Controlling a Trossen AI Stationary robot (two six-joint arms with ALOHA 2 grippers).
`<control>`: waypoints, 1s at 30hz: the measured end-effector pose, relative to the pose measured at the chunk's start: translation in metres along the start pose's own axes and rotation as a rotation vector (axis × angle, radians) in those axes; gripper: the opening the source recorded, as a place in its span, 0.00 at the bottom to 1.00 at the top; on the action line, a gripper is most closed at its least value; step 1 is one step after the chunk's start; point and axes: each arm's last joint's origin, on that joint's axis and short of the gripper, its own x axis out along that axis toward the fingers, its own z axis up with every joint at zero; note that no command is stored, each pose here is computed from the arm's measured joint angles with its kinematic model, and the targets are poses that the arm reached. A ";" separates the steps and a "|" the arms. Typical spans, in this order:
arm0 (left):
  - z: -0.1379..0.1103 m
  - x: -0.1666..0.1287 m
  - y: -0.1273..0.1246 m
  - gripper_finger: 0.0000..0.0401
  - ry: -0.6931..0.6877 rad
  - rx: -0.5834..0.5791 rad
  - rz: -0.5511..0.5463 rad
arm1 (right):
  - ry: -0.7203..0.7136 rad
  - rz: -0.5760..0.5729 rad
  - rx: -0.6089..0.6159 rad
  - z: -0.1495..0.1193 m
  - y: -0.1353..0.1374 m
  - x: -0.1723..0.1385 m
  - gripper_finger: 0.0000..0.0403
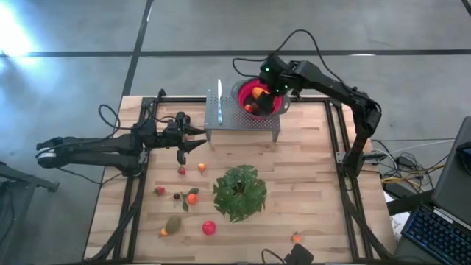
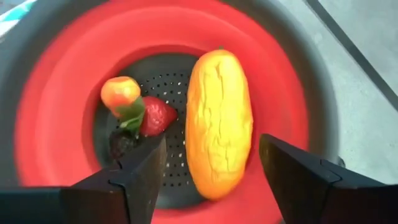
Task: Pick & Place Fruit
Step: Put the orange pear into the red strainer bowl on the shelf
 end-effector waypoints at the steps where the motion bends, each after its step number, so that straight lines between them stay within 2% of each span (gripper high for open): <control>1: 0.000 0.000 0.000 0.42 0.000 0.000 0.000 | 0.006 0.002 -0.005 0.000 0.001 -0.005 0.64; 8: 0.000 0.000 0.000 0.42 0.000 0.000 0.000 | 0.075 0.039 -0.062 -0.006 0.032 -0.044 0.60; 14: 0.000 0.000 0.000 0.42 0.000 0.000 0.000 | 0.208 0.034 -0.125 -0.031 0.073 -0.064 0.55; 17: 0.000 0.000 0.000 0.42 0.000 0.000 0.000 | 0.225 0.034 -0.159 -0.043 0.095 -0.072 0.55; 25: 0.000 0.000 0.000 0.42 0.000 0.000 0.000 | 0.230 0.101 -0.227 -0.089 0.154 -0.100 0.58; 30: 0.000 0.000 0.000 0.42 0.000 -0.002 0.000 | 0.248 0.097 -0.243 -0.127 0.184 -0.111 0.60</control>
